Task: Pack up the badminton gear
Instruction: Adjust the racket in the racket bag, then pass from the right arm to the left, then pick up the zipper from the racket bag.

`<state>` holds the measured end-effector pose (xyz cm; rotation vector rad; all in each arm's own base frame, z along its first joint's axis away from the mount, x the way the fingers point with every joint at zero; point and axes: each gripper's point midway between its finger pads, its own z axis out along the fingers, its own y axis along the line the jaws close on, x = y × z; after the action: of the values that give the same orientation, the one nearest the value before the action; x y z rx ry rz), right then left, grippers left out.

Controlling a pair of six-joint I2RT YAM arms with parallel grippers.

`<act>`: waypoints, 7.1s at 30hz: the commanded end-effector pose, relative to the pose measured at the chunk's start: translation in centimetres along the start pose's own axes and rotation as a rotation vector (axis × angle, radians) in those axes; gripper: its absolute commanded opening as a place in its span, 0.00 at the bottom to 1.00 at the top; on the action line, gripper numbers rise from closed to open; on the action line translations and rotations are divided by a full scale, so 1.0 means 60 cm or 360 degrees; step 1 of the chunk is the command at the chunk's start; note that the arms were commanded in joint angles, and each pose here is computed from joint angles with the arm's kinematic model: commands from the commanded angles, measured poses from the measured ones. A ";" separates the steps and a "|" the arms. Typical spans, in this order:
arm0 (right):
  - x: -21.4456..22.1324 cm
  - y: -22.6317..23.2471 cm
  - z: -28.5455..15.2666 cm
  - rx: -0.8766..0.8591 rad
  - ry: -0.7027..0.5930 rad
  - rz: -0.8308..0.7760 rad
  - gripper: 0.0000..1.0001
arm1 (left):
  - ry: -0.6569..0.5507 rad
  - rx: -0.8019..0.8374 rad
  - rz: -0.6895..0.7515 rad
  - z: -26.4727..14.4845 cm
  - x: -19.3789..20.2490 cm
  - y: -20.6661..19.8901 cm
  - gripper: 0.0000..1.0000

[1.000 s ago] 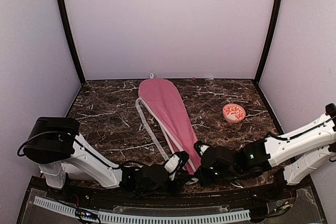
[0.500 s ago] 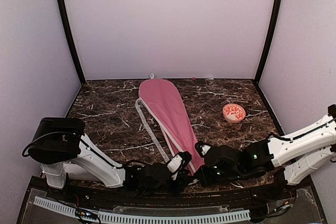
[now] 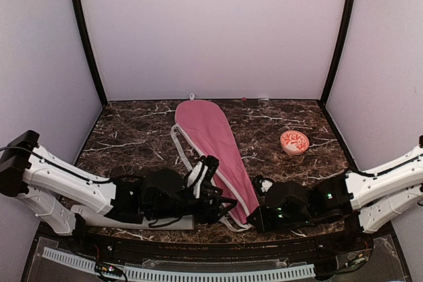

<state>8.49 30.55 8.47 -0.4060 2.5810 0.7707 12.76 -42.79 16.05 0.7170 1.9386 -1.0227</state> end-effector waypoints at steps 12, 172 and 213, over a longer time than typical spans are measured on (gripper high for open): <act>-0.040 0.049 -0.008 -0.0177 -0.0142 0.0020 0.00 | 0.0012 -0.0459 -0.0943 -0.008 -0.099 0.310 0.70; -0.391 -0.073 -0.105 0.0372 -0.0326 -0.0877 0.53 | 0.0885 0.0373 -0.0341 -0.009 -0.043 0.050 0.00; -0.411 -0.099 -0.182 -0.0104 -0.0760 0.0158 0.74 | 0.0702 0.0279 -0.0478 0.000 -0.074 0.061 0.00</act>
<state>30.09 23.47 27.71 -0.2406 2.1354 0.6649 17.19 -40.79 14.70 0.8851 2.5413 -1.2358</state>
